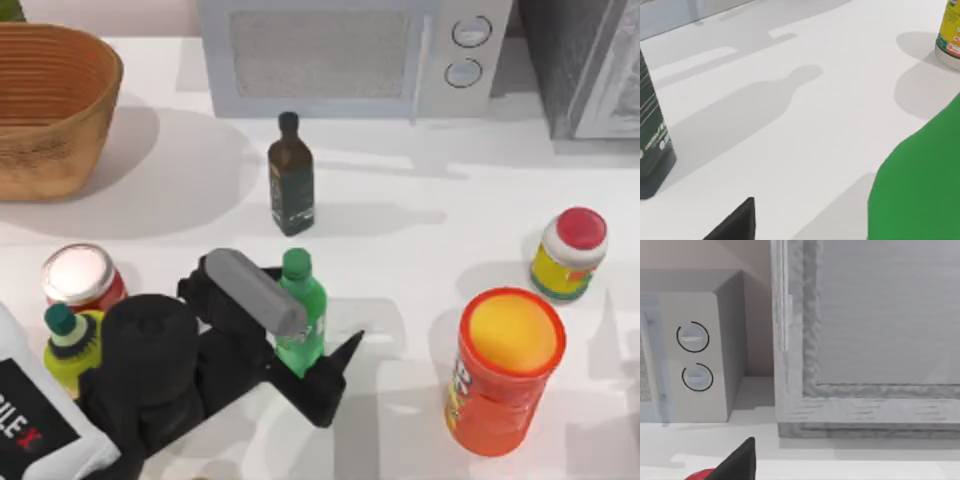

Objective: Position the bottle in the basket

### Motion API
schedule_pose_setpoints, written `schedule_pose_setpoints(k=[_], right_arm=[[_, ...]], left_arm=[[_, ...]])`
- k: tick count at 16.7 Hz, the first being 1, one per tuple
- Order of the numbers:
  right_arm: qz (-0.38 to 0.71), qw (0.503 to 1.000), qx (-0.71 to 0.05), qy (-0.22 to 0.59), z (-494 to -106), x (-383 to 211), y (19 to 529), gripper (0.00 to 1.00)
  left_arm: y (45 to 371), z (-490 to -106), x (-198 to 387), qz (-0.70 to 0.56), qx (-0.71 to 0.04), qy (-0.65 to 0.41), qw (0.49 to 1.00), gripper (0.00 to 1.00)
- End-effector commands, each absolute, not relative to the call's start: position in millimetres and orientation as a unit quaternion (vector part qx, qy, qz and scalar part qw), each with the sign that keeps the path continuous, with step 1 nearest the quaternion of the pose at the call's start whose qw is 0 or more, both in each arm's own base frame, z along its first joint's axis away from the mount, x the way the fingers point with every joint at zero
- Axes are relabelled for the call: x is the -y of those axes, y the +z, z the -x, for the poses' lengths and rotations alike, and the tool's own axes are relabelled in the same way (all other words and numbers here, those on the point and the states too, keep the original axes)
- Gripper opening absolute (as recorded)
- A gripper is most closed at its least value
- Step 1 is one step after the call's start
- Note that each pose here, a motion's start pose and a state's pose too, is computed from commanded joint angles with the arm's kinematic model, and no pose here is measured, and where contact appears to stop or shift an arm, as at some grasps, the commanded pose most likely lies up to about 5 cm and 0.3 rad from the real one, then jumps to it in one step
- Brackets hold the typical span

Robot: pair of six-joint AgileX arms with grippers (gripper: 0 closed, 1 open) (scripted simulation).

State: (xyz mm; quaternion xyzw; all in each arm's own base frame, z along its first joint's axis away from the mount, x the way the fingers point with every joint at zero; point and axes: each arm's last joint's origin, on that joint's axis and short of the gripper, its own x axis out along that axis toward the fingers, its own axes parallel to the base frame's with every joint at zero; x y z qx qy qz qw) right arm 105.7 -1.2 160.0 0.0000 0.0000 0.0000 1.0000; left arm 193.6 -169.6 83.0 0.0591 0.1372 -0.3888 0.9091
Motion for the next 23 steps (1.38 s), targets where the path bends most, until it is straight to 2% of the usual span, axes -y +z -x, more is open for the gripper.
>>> schedule_pose_setpoints(k=[3, 16, 23], right_arm=[[0.0, 1.0, 0.0, 0.0, -105.7, 1.2, 160.0, 1.0], [0.0, 1.0, 0.0, 0.0, -105.7, 1.2, 160.0, 1.0], [0.0, 1.0, 0.0, 0.0, -105.7, 1.2, 160.0, 1.0]], left_arm=[[83.0, -193.6, 169.6, -0.059, -0.137, -0.389, 0.909, 1.0], [83.0, -193.6, 169.6, -0.059, -0.137, -0.389, 0.909, 0.02], [83.0, -193.6, 169.6, -0.059, -0.137, -0.389, 0.909, 0.0]])
